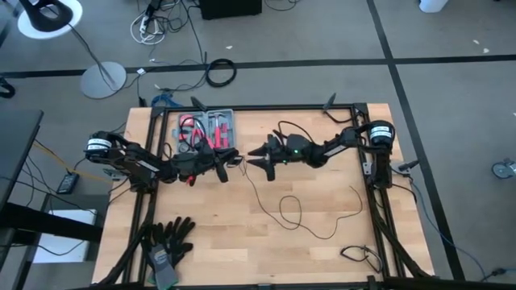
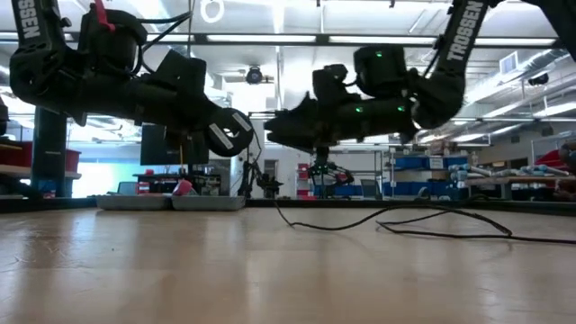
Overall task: Coil cords
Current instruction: Coil the black wire onto the spool
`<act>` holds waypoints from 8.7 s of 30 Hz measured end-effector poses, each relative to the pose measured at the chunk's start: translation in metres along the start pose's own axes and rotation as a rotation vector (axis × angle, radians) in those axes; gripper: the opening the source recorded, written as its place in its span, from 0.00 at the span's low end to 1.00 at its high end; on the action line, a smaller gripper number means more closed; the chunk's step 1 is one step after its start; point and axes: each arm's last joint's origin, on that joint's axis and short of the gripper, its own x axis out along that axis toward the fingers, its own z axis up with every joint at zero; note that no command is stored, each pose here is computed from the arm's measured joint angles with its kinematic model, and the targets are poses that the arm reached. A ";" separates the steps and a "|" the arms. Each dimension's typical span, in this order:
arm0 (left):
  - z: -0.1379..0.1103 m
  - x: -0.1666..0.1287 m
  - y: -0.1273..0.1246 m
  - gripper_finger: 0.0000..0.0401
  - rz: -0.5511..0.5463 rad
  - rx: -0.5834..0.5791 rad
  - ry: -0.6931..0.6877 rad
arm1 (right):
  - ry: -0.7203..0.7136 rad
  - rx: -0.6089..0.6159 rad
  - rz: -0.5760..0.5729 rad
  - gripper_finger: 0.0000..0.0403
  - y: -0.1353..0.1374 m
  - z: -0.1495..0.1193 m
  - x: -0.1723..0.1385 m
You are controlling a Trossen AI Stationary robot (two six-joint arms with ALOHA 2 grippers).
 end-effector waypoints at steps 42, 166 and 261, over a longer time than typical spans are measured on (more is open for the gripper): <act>0.011 0.005 -0.006 0.02 -0.030 0.060 -0.069 | 0.089 -0.111 0.167 0.02 -0.008 0.032 0.027; 0.024 0.003 0.000 0.10 -0.258 0.003 0.416 | 0.250 -0.058 0.253 0.00 0.012 0.028 0.022; 0.027 -0.026 0.015 0.00 0.083 -0.113 -0.095 | -0.047 0.176 -0.305 0.46 -0.013 -0.043 0.047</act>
